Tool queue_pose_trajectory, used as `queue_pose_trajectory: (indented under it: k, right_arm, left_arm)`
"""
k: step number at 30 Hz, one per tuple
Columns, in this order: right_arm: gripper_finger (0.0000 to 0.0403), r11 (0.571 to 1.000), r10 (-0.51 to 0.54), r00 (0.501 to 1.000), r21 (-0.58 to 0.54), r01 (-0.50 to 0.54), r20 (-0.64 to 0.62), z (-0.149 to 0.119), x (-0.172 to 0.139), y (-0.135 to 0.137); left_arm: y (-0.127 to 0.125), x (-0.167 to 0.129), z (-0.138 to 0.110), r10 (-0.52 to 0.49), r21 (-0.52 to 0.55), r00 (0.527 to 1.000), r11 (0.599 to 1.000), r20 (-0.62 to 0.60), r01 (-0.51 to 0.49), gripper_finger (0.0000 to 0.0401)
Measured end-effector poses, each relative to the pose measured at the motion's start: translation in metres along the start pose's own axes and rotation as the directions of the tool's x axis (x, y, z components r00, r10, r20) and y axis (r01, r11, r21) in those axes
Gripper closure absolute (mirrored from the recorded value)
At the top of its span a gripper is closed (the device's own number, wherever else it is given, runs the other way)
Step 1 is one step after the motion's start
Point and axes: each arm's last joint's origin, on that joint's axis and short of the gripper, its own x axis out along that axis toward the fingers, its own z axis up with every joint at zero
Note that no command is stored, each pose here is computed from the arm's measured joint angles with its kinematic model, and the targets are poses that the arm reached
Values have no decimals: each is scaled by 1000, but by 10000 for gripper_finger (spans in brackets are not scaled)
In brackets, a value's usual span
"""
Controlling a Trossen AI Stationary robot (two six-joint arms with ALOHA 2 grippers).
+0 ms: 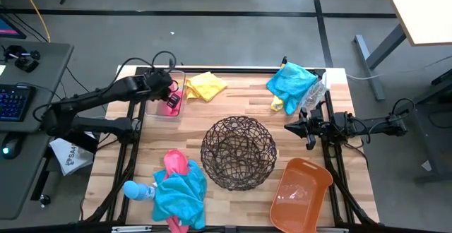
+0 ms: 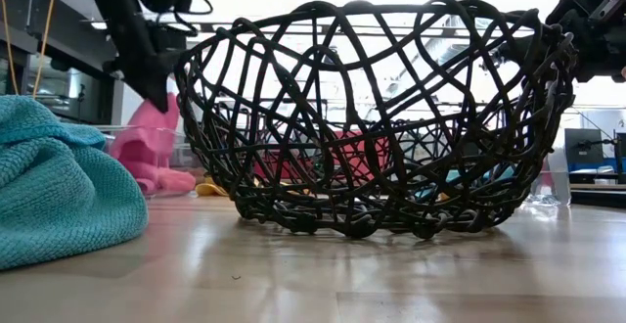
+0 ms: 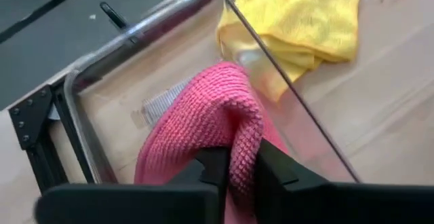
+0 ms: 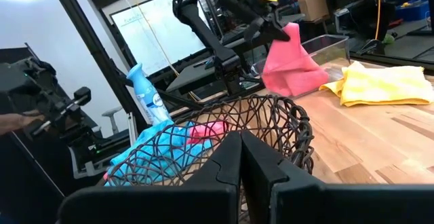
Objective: Sort microfiber towel by color & place in baskets
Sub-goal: Put the top pink towel into the transparent bin, then put the pink towel into the transparent bin
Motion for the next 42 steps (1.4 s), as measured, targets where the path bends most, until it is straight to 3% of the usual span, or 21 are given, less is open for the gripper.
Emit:
queue_pose_trajectory:
  k: [6,16,19,21,25,29,32,36,39,42]
  right_arm:
    - [402,1000,0,1000,0,0,0,0,0,0]
    - [402,1000,1,1000,0,-1,0,0,0,0]
    - [402,1000,1,1000,0,-1,-1,0,0,0]
    - [402,1000,2,1000,0,-2,-1,0,0,0]
    - [402,1000,4,1000,0,-4,-2,0,0,0]
    - [402,1000,4,1000,0,-4,-2,0,0,0]
    - [402,1000,4,1000,0,-4,-1,0,0,0]
    - [402,1000,3,1000,0,-3,-2,0,0,0]
    - [402,1000,3,1000,0,-3,-2,0,0,0]
    - [402,1000,3,1000,0,-3,-1,0,0,0]
  left_arm:
    - [1,-9,9,-14,18,1000,1000,-8,14,288]
    - [14,-57,34,-29,61,1000,998,7,28,194]
    - [17,-74,40,-108,27,994,994,4,108,182]
    - [16,-84,42,-234,-5,972,972,2,234,180]
    - [6,-101,44,-523,16,850,852,58,523,182]
    - [-14,-114,41,-649,91,758,760,66,643,182]
    - [-34,-119,22,-669,221,737,707,-97,672,183]
    - [-64,-125,-11,-582,401,735,617,-348,678,183]
    - [-89,-132,-30,-545,554,746,510,-383,658,183]
    - [-114,-127,-52,-557,661,730,378,-397,648,183]
